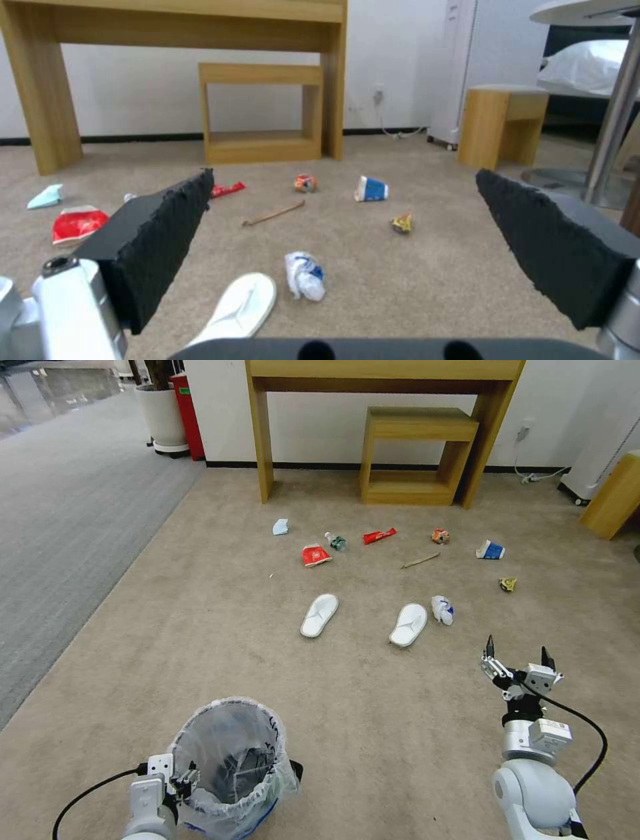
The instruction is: Pick up the trash bin and place the garbage on the floor into it.
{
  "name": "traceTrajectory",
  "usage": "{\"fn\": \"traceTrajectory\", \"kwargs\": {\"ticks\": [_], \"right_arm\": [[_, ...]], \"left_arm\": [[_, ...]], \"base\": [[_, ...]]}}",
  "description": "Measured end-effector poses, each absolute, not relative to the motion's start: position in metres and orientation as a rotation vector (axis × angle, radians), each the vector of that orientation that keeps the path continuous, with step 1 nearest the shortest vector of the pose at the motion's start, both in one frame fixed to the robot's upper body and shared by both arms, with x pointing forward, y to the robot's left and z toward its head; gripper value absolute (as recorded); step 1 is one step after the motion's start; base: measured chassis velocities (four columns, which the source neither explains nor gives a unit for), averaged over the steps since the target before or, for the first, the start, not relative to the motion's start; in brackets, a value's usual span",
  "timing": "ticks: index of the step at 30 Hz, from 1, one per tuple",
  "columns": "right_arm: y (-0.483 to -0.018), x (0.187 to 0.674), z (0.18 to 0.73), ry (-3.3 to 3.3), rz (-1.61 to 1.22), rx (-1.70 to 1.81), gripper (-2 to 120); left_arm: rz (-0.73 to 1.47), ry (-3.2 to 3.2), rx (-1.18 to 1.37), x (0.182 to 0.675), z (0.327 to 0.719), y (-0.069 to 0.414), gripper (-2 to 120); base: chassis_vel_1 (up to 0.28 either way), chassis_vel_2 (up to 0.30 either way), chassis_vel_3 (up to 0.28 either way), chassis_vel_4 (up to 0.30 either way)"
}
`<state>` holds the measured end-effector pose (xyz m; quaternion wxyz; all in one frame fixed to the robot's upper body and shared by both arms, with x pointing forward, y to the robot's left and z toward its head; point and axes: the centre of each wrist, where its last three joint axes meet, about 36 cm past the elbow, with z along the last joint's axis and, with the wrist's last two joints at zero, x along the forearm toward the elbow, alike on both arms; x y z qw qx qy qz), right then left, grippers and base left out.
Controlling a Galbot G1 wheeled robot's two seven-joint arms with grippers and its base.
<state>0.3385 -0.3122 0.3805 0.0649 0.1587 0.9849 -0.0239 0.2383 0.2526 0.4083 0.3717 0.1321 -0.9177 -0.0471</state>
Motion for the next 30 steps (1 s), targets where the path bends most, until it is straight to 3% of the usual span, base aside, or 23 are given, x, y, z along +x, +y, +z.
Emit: {"fn": "traceTrajectory", "kwargs": {"ticks": [3, 6, 11, 30], "right_arm": [[-0.312, 0.339, 0.380, 2.974, -0.072, 0.479, 100], [-0.312, 0.339, 0.378, 2.978, -0.074, 0.480, 100], [-0.312, 0.339, 0.376, 2.984, -0.076, 0.482, 100], [-0.315, 0.338, 0.373, 2.994, -0.091, 0.488, 100]], "left_arm": [[-0.119, -2.353, 0.337, 0.238, 0.408, 0.253, 42], [-0.114, -2.353, 0.332, 0.240, 0.406, 0.252, 26], [-0.099, -2.356, 0.318, 0.241, 0.405, 0.252, 10], [-0.079, -2.358, 0.314, 0.252, 0.394, 0.248, 8]], "base": [[0.000, 0.000, 0.000, 0.000], [0.000, 0.000, 0.000, 0.000], [0.000, 0.000, 0.000, 0.000], [0.000, 0.000, 0.000, 0.000]]}}
